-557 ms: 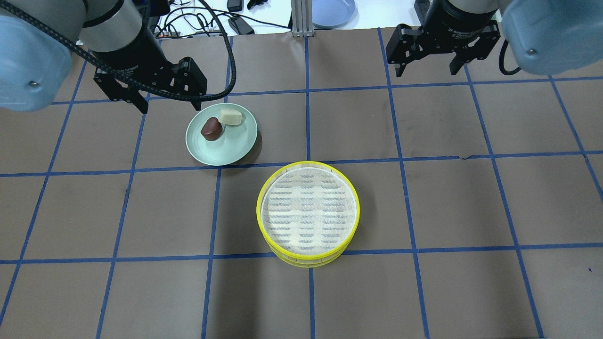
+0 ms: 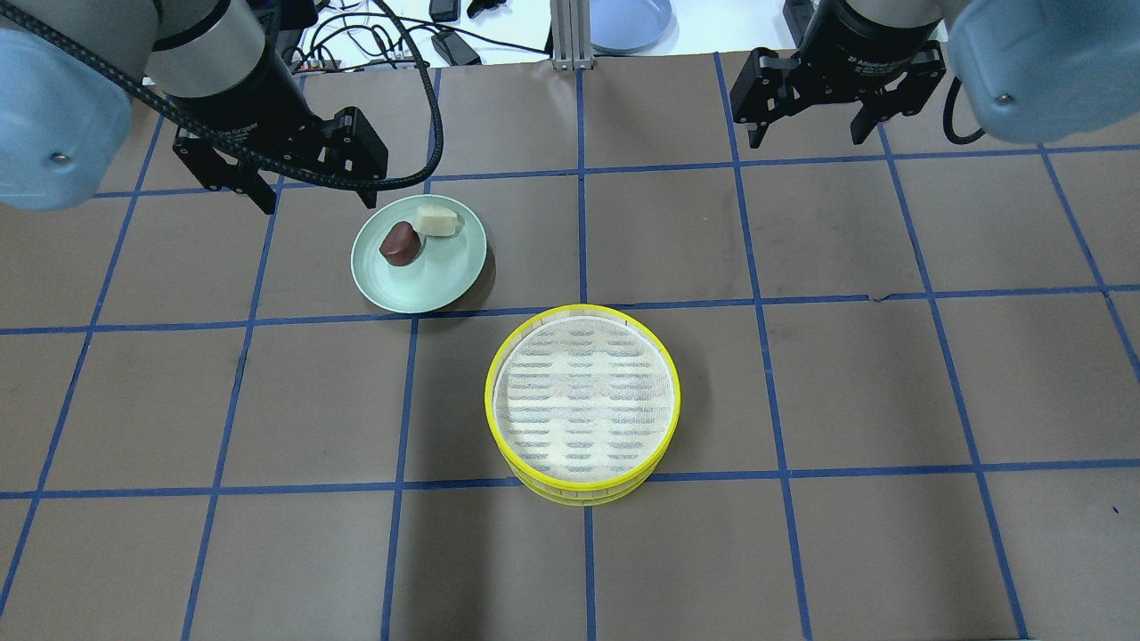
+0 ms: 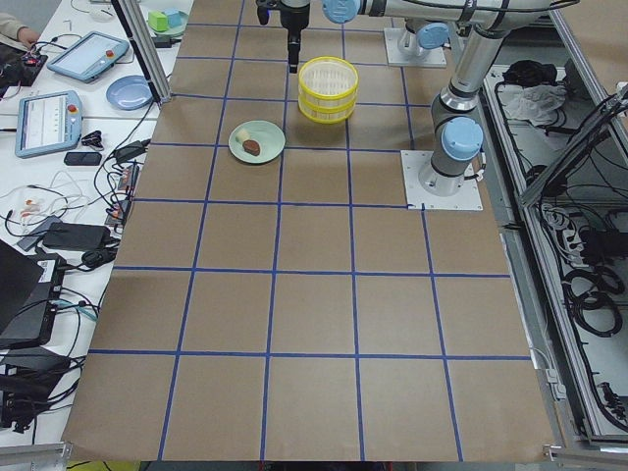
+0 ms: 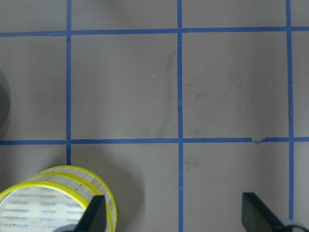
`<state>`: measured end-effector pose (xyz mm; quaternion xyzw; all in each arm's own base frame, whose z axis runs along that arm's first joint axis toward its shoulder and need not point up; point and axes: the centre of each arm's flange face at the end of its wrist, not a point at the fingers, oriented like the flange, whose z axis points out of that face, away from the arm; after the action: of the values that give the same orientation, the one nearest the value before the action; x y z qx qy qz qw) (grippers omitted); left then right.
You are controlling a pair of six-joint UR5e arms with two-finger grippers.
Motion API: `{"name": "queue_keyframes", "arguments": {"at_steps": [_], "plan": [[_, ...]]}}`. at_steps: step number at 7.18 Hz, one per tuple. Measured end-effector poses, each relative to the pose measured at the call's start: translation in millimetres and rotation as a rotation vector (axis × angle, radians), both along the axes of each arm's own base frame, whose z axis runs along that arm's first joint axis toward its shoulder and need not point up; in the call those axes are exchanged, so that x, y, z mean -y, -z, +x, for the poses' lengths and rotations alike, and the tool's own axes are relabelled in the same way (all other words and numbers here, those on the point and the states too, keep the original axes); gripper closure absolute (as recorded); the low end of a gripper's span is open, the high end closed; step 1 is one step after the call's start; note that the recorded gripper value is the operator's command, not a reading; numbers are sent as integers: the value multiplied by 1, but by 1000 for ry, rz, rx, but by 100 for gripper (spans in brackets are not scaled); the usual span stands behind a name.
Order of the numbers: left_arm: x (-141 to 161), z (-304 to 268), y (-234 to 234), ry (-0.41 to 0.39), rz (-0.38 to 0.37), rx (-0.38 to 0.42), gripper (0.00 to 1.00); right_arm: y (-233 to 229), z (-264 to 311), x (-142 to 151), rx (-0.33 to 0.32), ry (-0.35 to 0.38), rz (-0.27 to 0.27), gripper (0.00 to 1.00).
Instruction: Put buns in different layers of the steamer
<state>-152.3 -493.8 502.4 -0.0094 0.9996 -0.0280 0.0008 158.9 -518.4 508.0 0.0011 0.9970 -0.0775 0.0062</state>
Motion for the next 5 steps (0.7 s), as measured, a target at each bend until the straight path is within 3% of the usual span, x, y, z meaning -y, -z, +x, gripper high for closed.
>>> {"name": "queue_keyframes", "arguments": {"at_steps": [5], "plan": [[-3, 8, -3, -3, -5, 81, 0, 2, 4, -1, 13, -5, 3, 0]]}}
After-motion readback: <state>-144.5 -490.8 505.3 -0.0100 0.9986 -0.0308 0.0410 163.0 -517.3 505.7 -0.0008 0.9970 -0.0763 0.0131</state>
